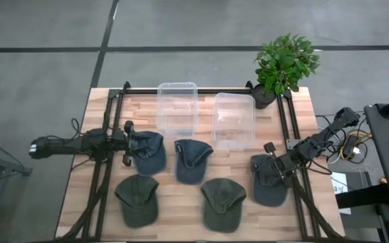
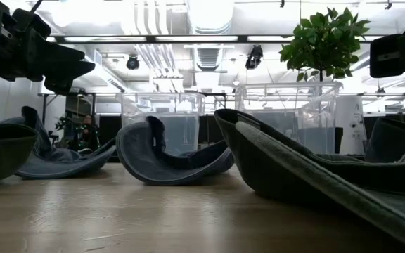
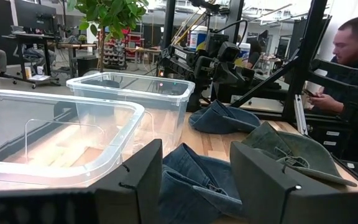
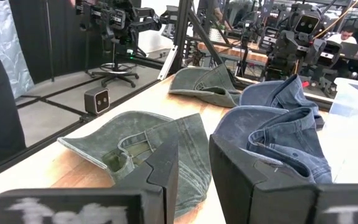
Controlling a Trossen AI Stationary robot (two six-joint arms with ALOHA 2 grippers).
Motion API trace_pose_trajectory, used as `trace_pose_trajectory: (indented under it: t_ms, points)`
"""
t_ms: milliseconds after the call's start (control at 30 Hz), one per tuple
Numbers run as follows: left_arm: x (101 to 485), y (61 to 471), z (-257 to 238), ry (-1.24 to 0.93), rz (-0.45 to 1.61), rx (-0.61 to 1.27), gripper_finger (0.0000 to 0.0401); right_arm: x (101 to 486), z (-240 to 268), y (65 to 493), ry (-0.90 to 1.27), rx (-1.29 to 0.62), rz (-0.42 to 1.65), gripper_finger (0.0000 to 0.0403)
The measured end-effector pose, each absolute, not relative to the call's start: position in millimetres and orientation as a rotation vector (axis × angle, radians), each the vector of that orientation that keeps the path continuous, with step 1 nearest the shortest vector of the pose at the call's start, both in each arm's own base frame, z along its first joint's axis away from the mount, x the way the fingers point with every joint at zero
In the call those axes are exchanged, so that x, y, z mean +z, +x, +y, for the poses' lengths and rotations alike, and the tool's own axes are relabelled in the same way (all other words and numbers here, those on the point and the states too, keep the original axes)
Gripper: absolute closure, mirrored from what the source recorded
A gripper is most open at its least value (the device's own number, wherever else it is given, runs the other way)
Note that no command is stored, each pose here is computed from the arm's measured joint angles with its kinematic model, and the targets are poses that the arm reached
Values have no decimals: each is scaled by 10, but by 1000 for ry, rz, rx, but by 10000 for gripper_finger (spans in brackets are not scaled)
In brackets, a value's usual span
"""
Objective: Pick & Place hat
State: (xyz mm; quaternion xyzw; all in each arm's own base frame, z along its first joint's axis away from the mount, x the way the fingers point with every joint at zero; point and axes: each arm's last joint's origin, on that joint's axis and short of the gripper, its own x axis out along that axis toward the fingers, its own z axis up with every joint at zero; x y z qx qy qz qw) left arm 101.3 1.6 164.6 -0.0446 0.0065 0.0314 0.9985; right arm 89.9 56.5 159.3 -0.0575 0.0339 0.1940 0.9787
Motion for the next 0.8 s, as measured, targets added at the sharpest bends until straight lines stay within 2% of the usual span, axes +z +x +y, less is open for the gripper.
trace_pose_trajectory:
  t_ms: [800]
  points:
    - [1646,1013,16,-89,13,63,220,1592,566,900,-58,389,82,316]
